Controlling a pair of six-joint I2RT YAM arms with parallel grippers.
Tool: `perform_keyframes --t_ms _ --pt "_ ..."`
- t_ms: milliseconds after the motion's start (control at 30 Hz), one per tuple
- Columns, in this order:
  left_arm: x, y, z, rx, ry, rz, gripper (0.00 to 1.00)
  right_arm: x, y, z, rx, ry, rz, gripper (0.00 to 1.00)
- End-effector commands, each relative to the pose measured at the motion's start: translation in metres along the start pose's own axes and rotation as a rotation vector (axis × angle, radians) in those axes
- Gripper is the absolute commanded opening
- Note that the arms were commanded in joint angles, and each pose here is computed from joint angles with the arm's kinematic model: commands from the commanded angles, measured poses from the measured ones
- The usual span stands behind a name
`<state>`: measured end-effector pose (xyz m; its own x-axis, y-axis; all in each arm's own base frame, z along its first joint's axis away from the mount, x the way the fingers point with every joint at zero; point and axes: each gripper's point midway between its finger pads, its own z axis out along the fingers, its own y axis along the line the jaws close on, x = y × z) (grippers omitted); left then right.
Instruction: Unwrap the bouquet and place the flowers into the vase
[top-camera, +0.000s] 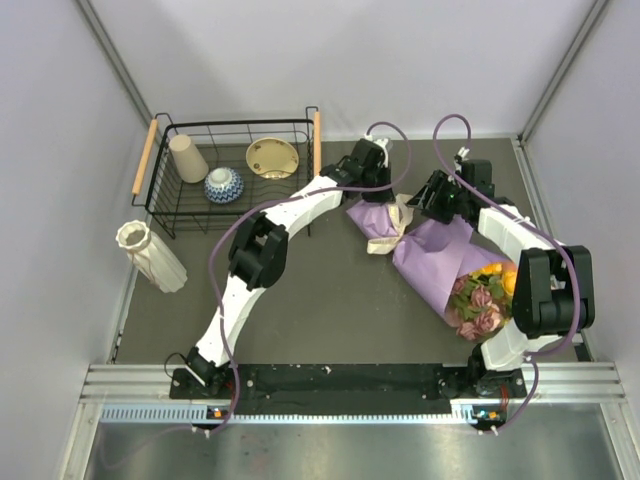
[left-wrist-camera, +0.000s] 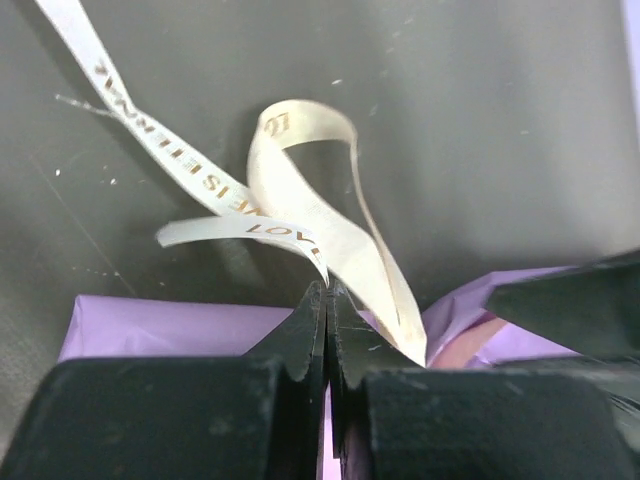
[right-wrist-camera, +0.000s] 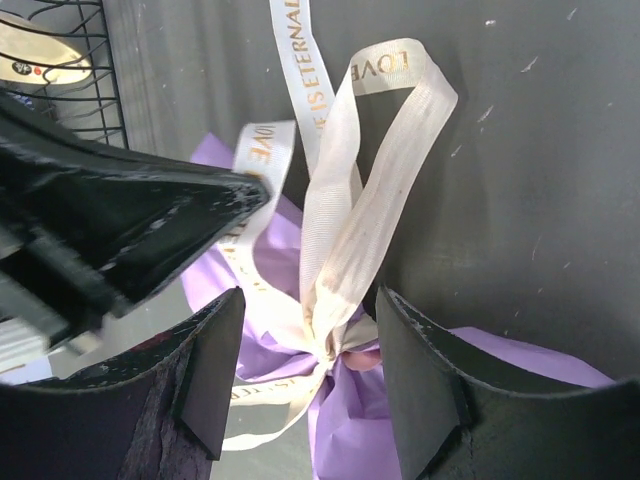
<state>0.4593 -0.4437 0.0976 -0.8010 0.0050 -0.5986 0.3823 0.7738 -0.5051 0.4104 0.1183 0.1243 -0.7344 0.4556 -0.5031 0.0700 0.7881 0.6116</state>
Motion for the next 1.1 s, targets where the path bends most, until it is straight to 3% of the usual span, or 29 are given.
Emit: perform_keyframes --t_ms 0,200,333,633,700,767,867,1067 --pt "-0.052 -0.053 -0.048 0.136 -0.145 0.063 0.00 -0.012 0.011 -0.003 -0.037 -0.036 -0.037 0.56" --pt "-0.038 -0.050 -0.049 0.141 -0.101 0.048 0.00 -0.007 0.013 -0.002 -0.056 -0.016 -0.038 0.57" --pt "-0.035 -0.054 -0.057 0.156 -0.097 0.069 0.04 -0.006 0.017 0.000 -0.074 -0.004 -0.049 0.64" --pt "-0.003 -0.022 -0.063 0.032 -0.034 0.024 0.02 -0.001 0.027 0.017 -0.073 0.039 -0.068 0.67" --pt "0.006 -0.012 -0.057 0.003 -0.008 0.009 0.06 -0.008 0.034 0.022 -0.062 0.021 -0.098 0.67" --pt "0.009 -0.007 -0.054 -0.019 0.002 -0.002 0.20 -0.020 0.039 0.033 -0.019 -0.015 -0.175 0.67" --pt "0.012 -0.003 -0.052 -0.033 0.008 -0.003 0.33 -0.033 0.034 0.053 0.059 -0.012 -0.257 0.66" --pt "-0.002 -0.003 -0.069 -0.058 -0.049 0.038 0.37 -0.050 0.015 0.074 0.206 0.023 -0.241 0.58"
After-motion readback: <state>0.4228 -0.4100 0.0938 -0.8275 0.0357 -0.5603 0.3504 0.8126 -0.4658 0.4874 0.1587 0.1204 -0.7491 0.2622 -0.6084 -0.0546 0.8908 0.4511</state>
